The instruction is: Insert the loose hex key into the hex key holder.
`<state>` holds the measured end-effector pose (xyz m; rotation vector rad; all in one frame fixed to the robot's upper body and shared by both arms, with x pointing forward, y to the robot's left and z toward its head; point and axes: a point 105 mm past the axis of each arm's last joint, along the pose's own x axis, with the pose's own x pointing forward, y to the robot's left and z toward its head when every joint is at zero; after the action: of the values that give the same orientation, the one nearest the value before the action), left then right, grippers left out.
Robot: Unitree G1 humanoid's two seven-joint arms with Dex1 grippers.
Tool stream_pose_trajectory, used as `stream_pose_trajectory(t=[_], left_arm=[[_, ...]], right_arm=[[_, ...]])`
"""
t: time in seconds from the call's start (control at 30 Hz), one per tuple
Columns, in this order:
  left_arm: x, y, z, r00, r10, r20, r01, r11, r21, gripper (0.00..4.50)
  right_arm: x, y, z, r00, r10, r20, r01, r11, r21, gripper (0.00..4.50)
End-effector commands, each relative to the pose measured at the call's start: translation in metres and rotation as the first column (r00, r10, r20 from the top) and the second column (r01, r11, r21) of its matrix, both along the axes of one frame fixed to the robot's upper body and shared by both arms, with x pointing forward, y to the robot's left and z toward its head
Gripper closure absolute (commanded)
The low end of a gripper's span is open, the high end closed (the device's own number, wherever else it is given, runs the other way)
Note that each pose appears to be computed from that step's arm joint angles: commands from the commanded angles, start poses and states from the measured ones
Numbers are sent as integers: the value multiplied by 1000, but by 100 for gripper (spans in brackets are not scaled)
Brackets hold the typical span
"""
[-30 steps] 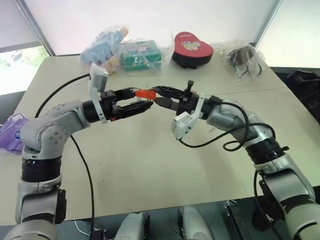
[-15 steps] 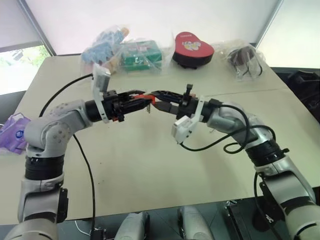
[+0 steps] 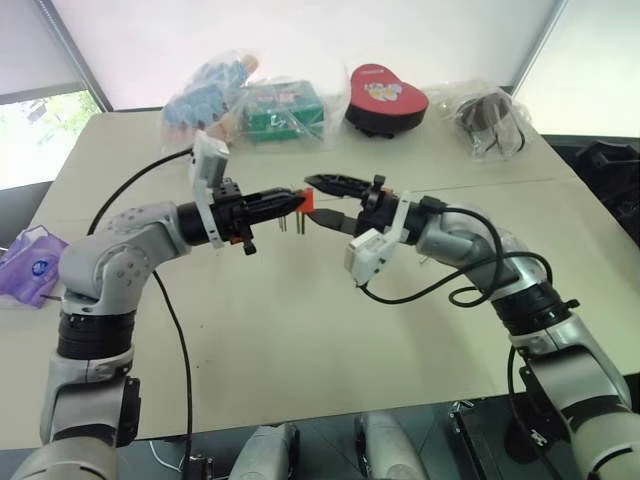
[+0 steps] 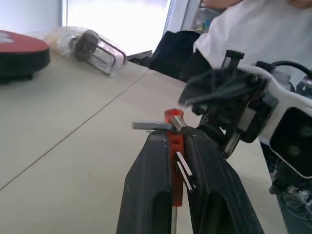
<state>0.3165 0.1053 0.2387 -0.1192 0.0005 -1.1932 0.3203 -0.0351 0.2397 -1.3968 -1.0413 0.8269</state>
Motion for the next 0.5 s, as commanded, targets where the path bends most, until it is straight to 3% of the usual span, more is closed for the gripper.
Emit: stream_pose_trajectory(t=[0.03,0.13,0.23,0.33,0.37,0.47,0.5], left_arm=[[-3,-1,9,999,-4,48,4,1000,1,443],[-3,-1,10,997,15,74,-16,1000,9,443],[0,0,13,991,56,120,-58,998,13,443],[1,1,12,981,93,171,-100,994,33,443],[1,1,12,978,104,178,-111,993,31,443],[0,0,10,974,121,189,-129,991,29,443],[0,0,10,974,123,190,-131,991,29,443]], right_arm=[[-7,0,20,999,17,45,-19,999,50,9],[3,-7,18,999,-33,-23,34,998,55,9],[31,-32,7,951,-174,-254,202,976,86,9],[66,-78,-4,726,-295,-622,483,862,155,9],[77,-99,-10,585,-312,-748,602,785,144,9],[85,-135,-17,328,-214,-920,780,611,136,9],[85,-140,-17,290,-190,-938,805,578,132,9]])
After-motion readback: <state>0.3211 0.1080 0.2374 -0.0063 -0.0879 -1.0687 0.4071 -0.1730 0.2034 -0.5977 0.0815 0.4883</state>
